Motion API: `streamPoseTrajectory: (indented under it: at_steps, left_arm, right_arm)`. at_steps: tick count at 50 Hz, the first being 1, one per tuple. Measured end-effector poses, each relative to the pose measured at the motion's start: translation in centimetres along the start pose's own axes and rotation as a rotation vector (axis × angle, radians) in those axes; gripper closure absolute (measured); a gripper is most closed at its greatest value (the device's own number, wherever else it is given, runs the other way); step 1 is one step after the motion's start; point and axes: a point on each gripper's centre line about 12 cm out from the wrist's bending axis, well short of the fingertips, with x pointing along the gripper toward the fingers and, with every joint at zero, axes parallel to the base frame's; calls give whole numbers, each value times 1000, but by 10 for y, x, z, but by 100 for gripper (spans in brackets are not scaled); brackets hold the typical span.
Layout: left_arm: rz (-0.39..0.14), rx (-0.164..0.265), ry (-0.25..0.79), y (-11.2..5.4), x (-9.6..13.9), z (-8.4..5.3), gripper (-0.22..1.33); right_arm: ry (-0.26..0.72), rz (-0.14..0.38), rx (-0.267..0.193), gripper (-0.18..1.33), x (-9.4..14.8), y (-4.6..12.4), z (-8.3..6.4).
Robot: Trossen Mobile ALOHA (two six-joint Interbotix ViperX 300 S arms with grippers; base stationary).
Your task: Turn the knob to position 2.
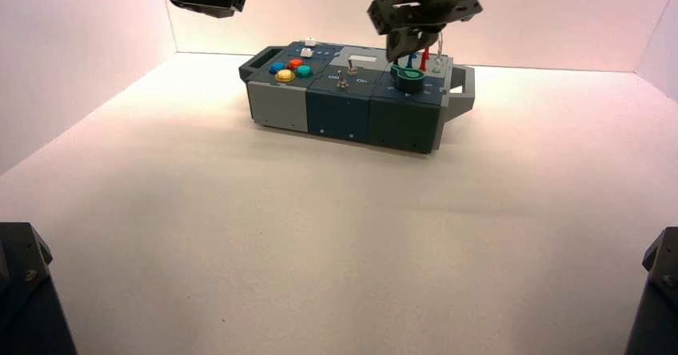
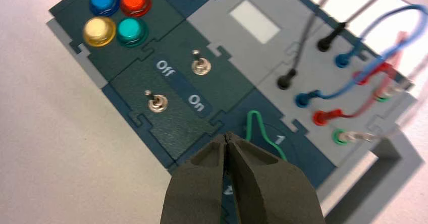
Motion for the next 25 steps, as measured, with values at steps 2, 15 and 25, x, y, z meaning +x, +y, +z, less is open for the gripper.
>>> streamPoseTrajectory:
  at_steps: [2,15,25]
  left_arm:
    - [0,-2,0,0,0,0,128]
    - [-1,-6,5,0,0,-2,128]
    - [-1,-9,5,0,0,-2,128]
  right_arm:
    - [5,1,-1,129,2,1,0]
    - [31,1,-7,128,19,0,2]
    - [36,-2,-22,129,30,-1,7]
